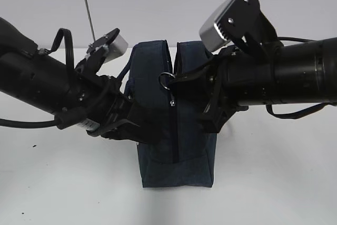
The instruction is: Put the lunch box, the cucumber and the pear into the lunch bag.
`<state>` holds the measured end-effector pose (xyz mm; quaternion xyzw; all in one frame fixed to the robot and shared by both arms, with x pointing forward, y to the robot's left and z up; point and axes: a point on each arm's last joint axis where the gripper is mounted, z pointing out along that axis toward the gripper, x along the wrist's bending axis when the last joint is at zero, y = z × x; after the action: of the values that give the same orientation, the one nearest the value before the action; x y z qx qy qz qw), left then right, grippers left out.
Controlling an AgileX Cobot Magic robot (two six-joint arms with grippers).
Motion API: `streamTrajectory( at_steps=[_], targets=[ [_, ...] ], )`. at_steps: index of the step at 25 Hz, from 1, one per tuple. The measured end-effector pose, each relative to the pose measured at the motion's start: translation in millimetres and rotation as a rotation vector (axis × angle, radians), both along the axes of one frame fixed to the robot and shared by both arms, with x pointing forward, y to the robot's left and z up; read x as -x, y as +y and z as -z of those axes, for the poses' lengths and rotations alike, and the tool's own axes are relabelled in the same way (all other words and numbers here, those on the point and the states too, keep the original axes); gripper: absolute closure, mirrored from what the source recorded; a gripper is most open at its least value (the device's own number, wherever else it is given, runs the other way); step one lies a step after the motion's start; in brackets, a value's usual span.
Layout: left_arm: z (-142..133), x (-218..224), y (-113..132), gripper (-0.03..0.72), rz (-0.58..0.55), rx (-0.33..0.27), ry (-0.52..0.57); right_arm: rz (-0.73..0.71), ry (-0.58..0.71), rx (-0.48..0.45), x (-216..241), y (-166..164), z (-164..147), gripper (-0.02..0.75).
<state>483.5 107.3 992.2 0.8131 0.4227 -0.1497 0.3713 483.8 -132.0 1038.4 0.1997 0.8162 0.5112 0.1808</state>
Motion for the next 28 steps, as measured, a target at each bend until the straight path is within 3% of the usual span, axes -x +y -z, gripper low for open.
streamTrajectory(
  at_steps=[4, 18, 28],
  targets=[
    [1, 0, 1, 0.694, 0.008, -0.016, -0.011, 0.03, -0.009, 0.002, -2, -2, 0, 0.732],
    [3, 1, 3, 0.697, 0.04, -0.049, -0.024, 0.079, -0.106, 0.018, -14, -2, -14, 0.732],
    [4, 2, 5, 0.697, 0.081, -0.085, -0.04, 0.106, -0.13, 0.053, -46, 3, -10, 0.732]
  ],
)
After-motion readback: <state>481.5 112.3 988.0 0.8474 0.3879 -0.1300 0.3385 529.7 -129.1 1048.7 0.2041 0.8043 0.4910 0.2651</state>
